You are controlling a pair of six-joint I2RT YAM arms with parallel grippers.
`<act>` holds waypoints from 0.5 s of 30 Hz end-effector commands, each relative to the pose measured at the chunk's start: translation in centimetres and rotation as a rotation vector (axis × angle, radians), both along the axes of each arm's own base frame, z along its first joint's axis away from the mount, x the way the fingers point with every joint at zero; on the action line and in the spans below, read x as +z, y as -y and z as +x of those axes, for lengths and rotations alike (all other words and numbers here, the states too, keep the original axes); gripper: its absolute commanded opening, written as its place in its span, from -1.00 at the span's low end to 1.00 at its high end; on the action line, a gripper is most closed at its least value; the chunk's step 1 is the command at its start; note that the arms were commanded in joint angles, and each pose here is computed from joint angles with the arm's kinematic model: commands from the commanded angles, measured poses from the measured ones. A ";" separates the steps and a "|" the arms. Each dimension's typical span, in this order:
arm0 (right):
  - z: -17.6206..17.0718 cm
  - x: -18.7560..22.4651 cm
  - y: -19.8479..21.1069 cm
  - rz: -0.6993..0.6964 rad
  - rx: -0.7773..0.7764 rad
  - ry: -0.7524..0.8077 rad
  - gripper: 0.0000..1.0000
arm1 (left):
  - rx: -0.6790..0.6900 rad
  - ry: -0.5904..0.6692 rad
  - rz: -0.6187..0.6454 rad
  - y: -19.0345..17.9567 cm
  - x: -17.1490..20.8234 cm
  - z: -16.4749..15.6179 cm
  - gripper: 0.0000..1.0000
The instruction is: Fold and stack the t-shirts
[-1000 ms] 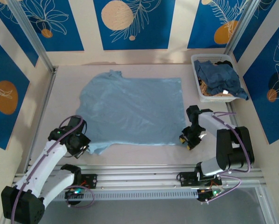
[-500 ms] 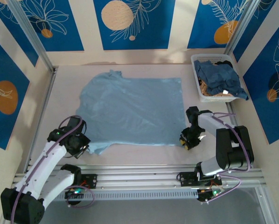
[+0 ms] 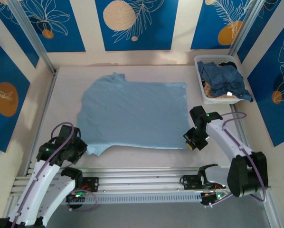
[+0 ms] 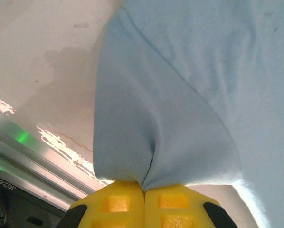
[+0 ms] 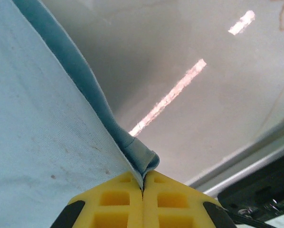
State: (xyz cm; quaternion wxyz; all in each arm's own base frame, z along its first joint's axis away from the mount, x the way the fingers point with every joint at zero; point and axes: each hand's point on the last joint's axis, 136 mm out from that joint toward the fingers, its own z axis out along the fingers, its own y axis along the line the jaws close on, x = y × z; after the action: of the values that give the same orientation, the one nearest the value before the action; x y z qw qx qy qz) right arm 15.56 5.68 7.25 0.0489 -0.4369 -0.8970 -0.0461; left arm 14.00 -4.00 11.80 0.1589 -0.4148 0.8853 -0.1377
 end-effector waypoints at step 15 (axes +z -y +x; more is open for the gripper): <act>5.5 1.0 0.3 -0.001 -0.012 -0.025 -1.00 | -0.164 0.130 0.167 2.8 6.1 15.3 -1.00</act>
State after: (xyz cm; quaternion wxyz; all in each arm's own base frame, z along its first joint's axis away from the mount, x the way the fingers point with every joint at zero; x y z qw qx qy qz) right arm 20.07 5.68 7.54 0.0593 -0.4381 -0.8961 -0.0390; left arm 26.99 -7.10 15.85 0.1965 -0.3564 0.9048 -0.1255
